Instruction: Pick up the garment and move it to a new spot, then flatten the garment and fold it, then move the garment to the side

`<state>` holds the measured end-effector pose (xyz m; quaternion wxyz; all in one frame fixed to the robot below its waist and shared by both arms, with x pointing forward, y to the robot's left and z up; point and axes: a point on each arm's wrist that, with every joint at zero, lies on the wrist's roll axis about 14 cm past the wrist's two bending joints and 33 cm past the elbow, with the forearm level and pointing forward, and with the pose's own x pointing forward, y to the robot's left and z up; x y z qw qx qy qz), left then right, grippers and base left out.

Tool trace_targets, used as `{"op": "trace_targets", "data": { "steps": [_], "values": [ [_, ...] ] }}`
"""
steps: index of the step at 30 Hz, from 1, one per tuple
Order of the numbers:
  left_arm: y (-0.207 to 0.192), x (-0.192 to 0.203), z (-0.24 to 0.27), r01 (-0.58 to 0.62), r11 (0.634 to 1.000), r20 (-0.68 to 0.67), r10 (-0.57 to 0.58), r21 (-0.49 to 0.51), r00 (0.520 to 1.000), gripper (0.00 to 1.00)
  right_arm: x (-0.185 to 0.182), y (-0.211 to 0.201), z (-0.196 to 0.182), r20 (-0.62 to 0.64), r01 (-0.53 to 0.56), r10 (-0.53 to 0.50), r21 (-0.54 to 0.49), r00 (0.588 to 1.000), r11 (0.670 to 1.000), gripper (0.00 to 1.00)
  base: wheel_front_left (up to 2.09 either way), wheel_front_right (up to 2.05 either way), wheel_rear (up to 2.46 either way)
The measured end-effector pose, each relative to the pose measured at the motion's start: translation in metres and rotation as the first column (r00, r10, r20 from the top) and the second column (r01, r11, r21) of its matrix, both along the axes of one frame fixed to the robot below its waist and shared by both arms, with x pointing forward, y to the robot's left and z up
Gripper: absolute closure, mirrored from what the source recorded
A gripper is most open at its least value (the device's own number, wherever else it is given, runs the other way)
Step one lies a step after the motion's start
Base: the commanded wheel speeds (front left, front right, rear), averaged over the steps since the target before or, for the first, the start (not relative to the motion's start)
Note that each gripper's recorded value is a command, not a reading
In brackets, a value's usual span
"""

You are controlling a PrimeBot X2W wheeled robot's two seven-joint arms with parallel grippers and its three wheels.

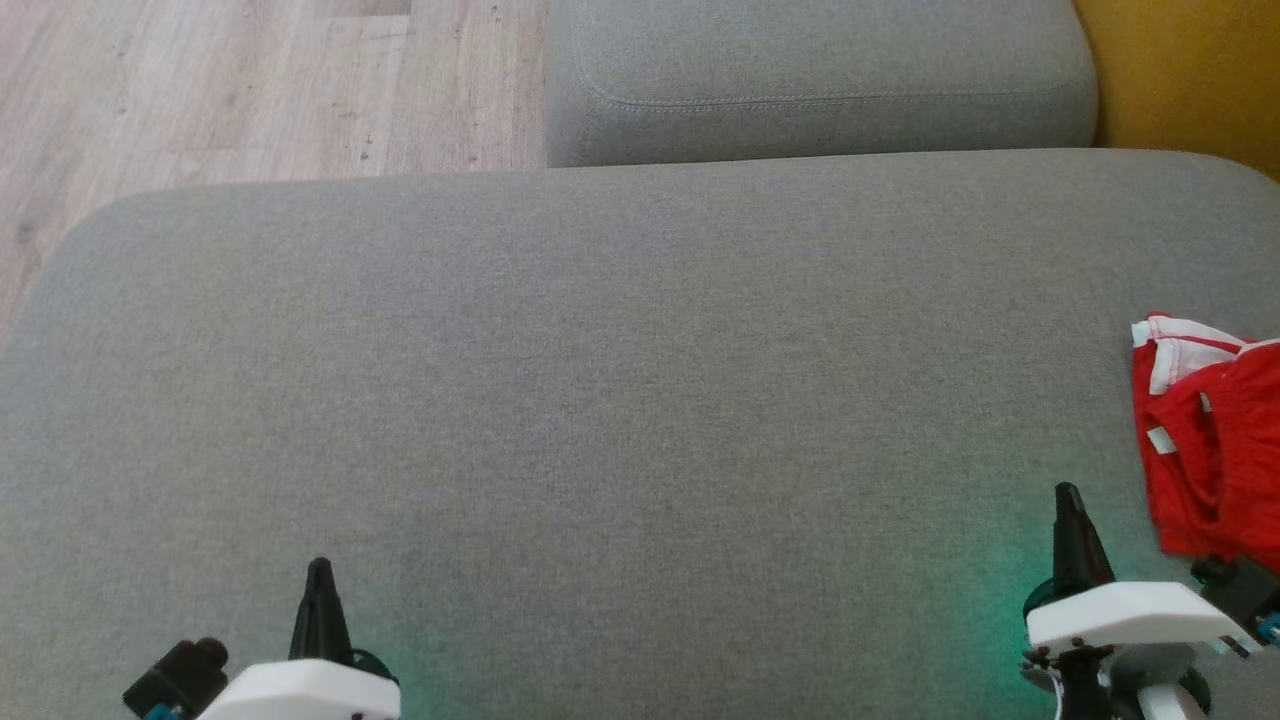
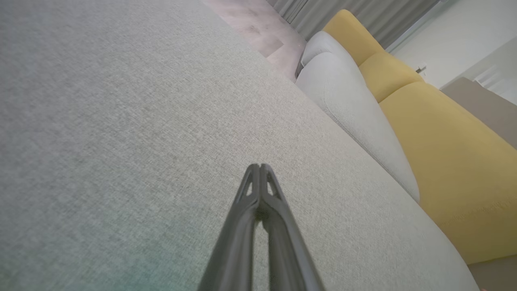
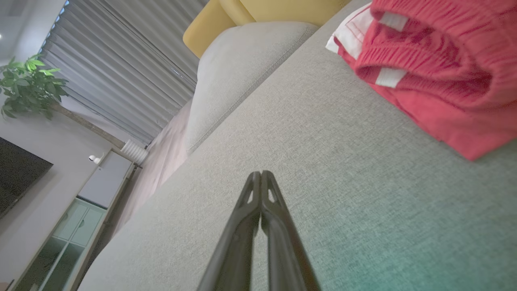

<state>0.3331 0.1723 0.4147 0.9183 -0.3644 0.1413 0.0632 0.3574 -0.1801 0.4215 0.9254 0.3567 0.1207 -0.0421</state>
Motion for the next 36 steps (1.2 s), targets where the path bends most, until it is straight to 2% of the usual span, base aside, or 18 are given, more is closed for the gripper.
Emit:
{"op": "trace_targets", "data": {
  "steps": [16,36],
  "values": [
    [0.004,0.008,0.008,-0.045,0.984,0.011,0.048,-0.175,0.999,1.0,0.003,-0.008,0.009,0.013,0.066,-0.07,0.179,0.997,0.982,1.0,0.0,0.0,0.0],
    [0.01,0.021,0.025,-0.078,0.92,0.047,0.104,-0.383,0.993,1.0,0.006,-0.015,0.02,0.021,0.114,-0.132,0.387,0.991,0.915,1.0,0.0,0.0,0.0]
  ]
}}
